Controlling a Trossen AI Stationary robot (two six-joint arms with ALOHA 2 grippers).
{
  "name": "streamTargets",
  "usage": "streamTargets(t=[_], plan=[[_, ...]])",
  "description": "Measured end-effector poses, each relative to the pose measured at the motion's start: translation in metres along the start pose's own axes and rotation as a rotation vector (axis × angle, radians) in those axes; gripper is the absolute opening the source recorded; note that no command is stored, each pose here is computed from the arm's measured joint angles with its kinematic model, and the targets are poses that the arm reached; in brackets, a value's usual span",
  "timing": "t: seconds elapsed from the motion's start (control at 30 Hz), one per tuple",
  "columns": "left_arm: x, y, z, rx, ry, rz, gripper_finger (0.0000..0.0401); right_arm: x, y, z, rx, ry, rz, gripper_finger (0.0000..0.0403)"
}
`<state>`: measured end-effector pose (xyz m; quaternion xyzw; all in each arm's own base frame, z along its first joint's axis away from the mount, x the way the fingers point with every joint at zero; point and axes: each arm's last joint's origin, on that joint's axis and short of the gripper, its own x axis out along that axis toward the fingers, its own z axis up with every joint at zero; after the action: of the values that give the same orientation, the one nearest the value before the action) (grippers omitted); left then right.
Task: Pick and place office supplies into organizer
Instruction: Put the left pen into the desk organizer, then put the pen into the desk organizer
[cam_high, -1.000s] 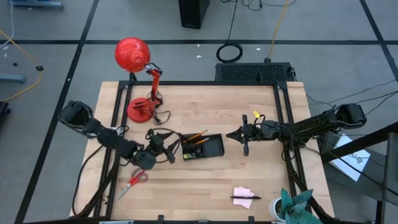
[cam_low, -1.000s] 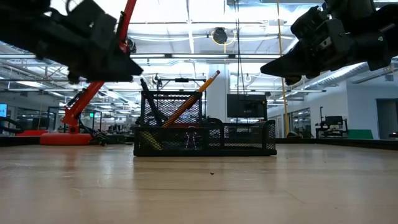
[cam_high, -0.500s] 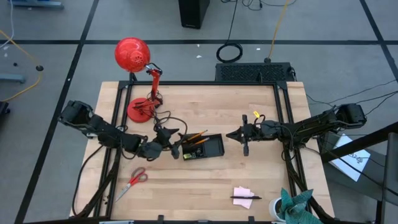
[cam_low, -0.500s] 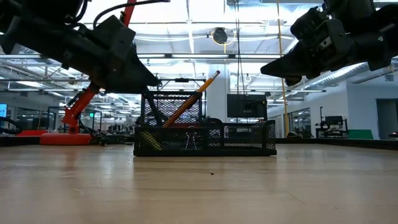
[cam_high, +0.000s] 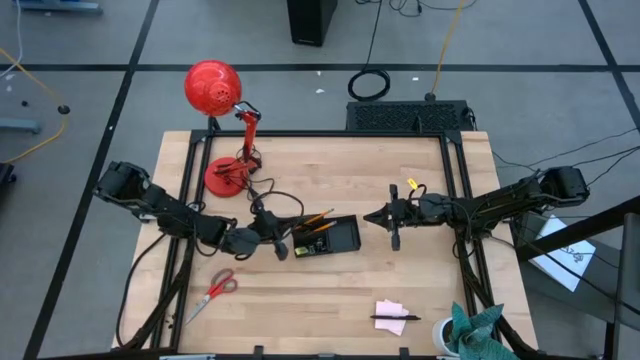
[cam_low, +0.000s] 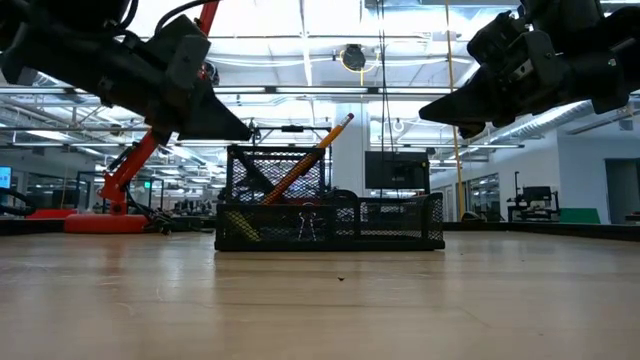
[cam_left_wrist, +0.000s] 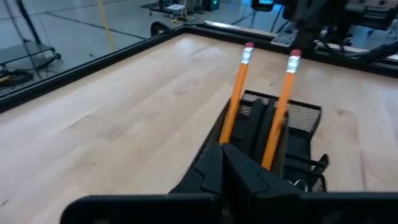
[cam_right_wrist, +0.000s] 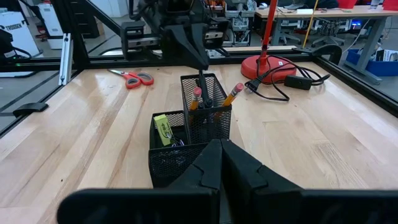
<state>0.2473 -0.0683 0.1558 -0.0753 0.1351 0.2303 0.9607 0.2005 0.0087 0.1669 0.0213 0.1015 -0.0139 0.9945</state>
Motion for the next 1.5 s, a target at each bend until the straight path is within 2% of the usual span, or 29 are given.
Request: streamTargets(t=[0.33,0.47,0.57,0.63,0.73,0.83,1.07,1.17,1.3,1.4,1.5], plan=[[0.001,-0.010,0.014,0.024,-0.043,-0.027,0.0006,0.000,0.000,0.000,0.000,0.000,0.000,0.0004],[-0.004,-0.020,0.014,0.041,-0.028,-0.118,0.0038,0.000,0.000,0.000,0.000,0.000,0.000,0.0004],[-0.008,-0.023,0.010,0.083,-0.010,-0.141,0.0059,0.000,0.000,0.000,0.000,0.000,0.000,0.0004],[-0.010,-0.025,0.009,0.082,-0.001,-0.160,0.0068,0.000,0.000,0.000,0.004,0.000,0.000,0.0004],[-0.016,-0.035,0.010,0.094,0.015,-0.248,0.0073,0.000,0.000,0.000,0.009,0.001,0.000,0.0004],[-0.022,-0.052,0.018,0.142,0.061,-0.331,0.0073,0.000,0.000,0.000,0.010,0.001,0.000,0.0004],[-0.013,-0.119,0.038,0.329,0.180,-0.387,0.0074,0.000,0.000,0.000,-0.008,0.002,0.014,0.0004],[0.004,-0.149,0.036,0.416,0.225,-0.451,0.0074,0.000,0.003,0.000,-0.022,0.005,0.094,0.0004],[0.027,-0.186,0.032,0.472,0.222,-0.523,0.0075,-0.001,0.006,0.000,-0.035,0.009,0.219,0.0004],[0.041,-0.202,0.029,0.503,0.227,-0.544,0.0086,-0.001,0.009,-0.001,-0.037,0.016,0.330,0.0004],[0.055,-0.211,0.029,0.525,0.224,-0.585,0.0114,-0.003,0.012,-0.001,-0.032,0.028,0.428,0.0004]])
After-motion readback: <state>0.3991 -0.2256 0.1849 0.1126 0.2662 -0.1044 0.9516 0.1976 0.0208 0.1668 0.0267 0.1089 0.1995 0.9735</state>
